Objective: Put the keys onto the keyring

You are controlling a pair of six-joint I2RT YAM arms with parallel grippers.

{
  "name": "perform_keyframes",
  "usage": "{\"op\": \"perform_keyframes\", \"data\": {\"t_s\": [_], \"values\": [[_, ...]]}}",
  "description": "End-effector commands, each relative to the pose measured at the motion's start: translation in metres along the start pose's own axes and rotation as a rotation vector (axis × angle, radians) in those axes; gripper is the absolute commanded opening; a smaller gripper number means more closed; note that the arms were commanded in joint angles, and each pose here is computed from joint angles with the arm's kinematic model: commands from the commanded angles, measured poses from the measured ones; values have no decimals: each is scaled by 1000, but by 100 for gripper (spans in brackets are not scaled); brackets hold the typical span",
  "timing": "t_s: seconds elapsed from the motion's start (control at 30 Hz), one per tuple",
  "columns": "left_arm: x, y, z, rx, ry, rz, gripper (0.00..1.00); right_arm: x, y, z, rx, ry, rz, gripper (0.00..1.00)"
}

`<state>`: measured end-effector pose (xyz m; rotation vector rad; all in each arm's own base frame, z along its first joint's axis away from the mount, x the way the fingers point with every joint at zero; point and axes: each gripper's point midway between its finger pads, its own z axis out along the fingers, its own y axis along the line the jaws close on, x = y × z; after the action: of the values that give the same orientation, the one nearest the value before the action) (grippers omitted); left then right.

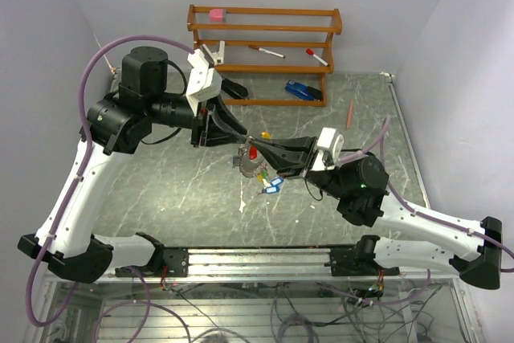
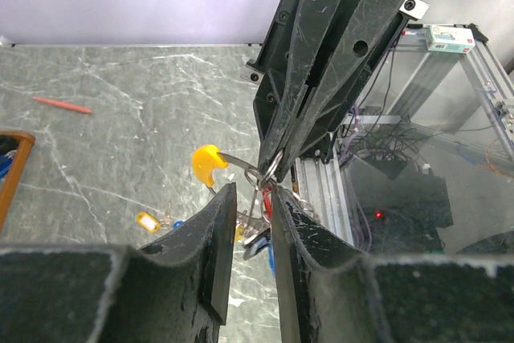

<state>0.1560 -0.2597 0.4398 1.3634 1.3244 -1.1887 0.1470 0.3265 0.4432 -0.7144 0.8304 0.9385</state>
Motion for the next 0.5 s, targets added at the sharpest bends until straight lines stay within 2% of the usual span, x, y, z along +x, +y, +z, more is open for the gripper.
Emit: {"op": "perform_keyframes", "data": {"t_s": [0.0, 0.2, 0.47], "values": [[-3, 0, 2, 22, -17, 13, 35, -32, -2, 8, -3, -94, -1, 0], [-10, -3, 3, 44, -37, 22, 33, -29, -2, 8, -3, -93, 8, 0], [-11, -7, 2, 62, -45, 32, 15, -28, -2, 10, -3, -92, 13, 0]]}}
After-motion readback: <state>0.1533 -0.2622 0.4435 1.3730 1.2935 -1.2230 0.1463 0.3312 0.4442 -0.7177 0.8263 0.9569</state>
